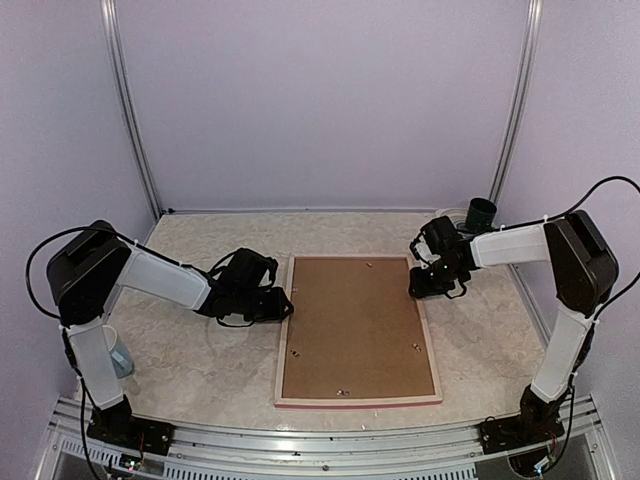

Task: Put the photo into the frame
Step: Press the fastener onto the backboard.

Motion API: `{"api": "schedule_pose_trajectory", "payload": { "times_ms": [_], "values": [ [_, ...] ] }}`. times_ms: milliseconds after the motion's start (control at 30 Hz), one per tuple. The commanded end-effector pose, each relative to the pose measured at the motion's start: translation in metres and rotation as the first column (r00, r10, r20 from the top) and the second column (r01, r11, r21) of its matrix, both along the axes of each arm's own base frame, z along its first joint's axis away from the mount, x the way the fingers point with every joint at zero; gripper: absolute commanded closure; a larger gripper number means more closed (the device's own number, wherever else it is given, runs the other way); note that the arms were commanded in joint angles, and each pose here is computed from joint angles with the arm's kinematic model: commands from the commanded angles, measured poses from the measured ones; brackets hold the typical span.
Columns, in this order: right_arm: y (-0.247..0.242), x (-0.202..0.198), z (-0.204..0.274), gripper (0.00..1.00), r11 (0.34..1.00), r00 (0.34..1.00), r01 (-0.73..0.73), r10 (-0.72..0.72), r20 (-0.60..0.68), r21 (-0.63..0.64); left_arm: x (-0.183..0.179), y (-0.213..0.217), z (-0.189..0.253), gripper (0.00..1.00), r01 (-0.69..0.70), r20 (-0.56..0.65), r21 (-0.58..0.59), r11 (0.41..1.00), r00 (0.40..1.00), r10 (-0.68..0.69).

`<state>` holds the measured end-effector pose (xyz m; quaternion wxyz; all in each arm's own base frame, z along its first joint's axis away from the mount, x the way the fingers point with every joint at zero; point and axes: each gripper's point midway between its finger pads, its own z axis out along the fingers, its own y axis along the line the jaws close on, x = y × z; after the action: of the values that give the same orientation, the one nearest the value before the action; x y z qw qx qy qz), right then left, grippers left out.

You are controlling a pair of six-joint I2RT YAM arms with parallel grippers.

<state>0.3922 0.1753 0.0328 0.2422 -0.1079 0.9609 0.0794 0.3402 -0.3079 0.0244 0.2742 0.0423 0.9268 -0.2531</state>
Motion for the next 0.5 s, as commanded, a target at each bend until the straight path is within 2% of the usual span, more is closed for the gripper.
{"api": "schedule_pose_trajectory", "payload": {
  "times_ms": [0, 200, 467],
  "values": [
    [-0.013, 0.002, -0.009, 0.66, 0.999, 0.999, 0.032, -0.032, -0.013, -0.038, -0.002, 0.004, -0.012, 0.73, -0.006, -0.017, 0.044, 0.999, 1.0, 0.007],
    [-0.025, 0.007, -0.004, 0.68, 0.993, 0.998, 0.062, -0.061, 0.011, -0.102, -0.002, 0.006, -0.016, 0.76, -0.013, -0.021, 0.059, 0.998, 1.0, 0.014],
    [-0.021, 0.01, -0.004, 0.73, 0.992, 0.997, 0.069, -0.066, 0.027, -0.109, -0.002, 0.002, -0.016, 0.77, -0.008, -0.018, 0.058, 0.998, 1.0, 0.009]
  ]
}}
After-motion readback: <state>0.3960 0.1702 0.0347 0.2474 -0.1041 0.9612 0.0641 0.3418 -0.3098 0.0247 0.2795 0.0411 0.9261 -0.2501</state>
